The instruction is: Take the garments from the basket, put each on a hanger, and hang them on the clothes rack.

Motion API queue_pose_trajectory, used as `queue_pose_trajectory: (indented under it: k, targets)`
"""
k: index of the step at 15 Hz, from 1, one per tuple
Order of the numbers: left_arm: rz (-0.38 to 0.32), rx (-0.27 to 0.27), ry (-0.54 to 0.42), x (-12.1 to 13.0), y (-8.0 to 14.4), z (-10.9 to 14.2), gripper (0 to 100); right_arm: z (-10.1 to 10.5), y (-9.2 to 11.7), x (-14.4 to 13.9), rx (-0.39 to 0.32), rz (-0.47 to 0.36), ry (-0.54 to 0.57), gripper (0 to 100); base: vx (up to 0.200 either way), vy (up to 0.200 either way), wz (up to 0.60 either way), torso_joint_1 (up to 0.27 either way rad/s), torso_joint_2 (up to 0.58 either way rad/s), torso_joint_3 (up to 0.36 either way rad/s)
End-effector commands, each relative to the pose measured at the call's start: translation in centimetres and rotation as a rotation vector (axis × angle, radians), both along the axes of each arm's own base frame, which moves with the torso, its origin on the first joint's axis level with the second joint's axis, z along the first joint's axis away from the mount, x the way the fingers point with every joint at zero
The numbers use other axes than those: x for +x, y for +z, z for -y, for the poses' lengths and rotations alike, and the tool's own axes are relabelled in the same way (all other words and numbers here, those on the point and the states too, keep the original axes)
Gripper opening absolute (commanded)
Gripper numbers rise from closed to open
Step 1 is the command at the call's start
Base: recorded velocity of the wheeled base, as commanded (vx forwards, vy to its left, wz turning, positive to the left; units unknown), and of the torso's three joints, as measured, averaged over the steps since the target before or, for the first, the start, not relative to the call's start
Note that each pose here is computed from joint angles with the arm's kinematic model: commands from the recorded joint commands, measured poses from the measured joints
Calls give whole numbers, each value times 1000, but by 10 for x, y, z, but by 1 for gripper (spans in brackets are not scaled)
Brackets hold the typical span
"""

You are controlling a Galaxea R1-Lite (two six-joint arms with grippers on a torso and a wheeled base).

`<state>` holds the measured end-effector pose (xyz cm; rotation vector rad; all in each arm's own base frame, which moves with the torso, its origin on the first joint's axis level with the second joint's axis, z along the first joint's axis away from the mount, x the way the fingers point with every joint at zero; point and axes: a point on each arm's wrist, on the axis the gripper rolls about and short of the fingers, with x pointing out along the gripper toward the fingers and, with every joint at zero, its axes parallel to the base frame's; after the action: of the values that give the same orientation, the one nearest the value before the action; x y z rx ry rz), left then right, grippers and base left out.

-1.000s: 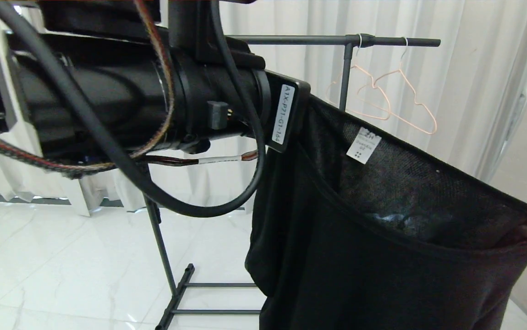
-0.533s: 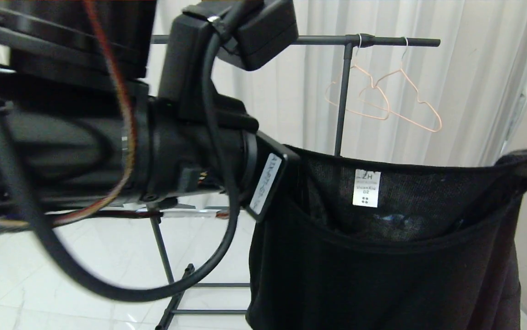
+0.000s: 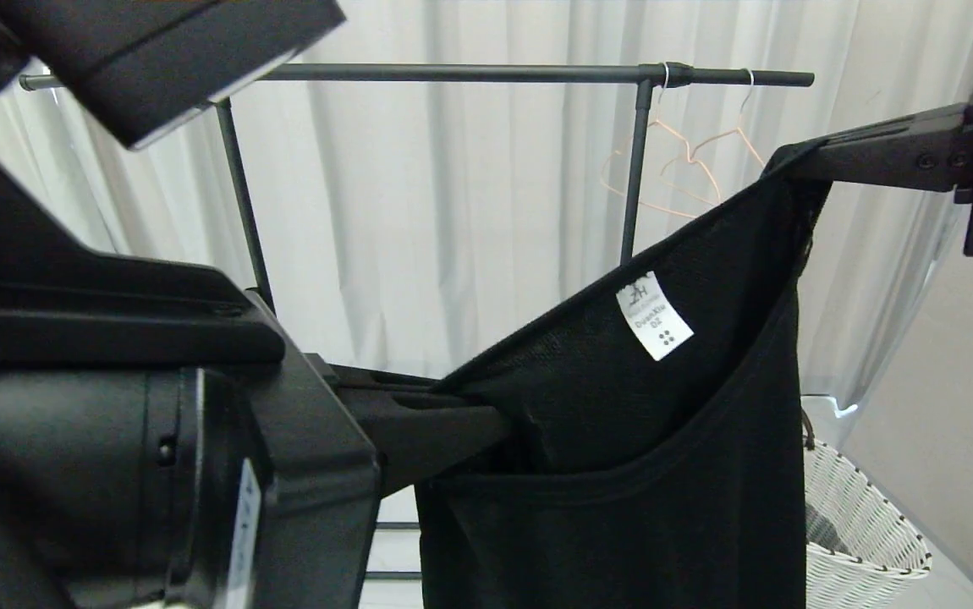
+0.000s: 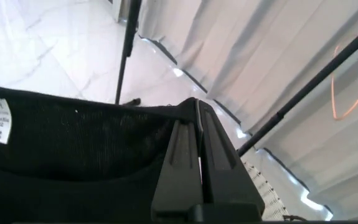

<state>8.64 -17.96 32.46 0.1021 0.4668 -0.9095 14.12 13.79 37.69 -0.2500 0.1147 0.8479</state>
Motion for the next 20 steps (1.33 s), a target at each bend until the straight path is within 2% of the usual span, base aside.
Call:
queue_pose_trajectory:
  k: [1,2,4,5,6,8,11,12,15,18,19,20]
  targets:
    - [14,-13,11,-4,3,-6,0,-8,-4,8,-18,-16,-4,0,0,0,0,0,0,0]
    - [20,-8,19,-3,3,-7,0,-4,-3,4,-20,-17,-10,0,0,0,0,0,0,0]
    - [50,24,100,7,1,-6,0,7,-2,-6,-40,-32,-28,0,0,0,0,0,0,0]
    - [74,52,200,24,1,-2,0,19,-2,-18,-63,-50,-39,0,0,0,0,0,0,0]
    - [86,44,240,32,6,1,0,28,-3,-28,-85,-72,-39,0,0,0,0,0,0,0]
    - [100,16,259,39,16,6,0,39,-6,-40,-118,-105,-34,0,0,0,0,0,0,0]
    - [100,14,257,40,17,8,0,40,-10,-40,-133,-116,-38,0,0,0,0,0,0,0]
    - [100,14,256,39,17,8,0,40,-11,-41,-136,-118,-36,100,0,0,0,0,0,0]
    - [99,19,255,40,15,9,0,43,-13,-44,-135,-118,-35,100,0,0,0,0,0,0]
    - [97,39,258,41,12,10,0,55,-21,-54,-141,-126,-63,100,0,0,0,0,0,0]
    - [111,86,277,44,5,6,0,64,-30,-54,-178,-143,-164,100,0,0,0,0,0,0]
    - [152,168,326,48,-3,-5,0,74,-36,-56,-217,-154,-281,100,0,0,0,0,0,0]
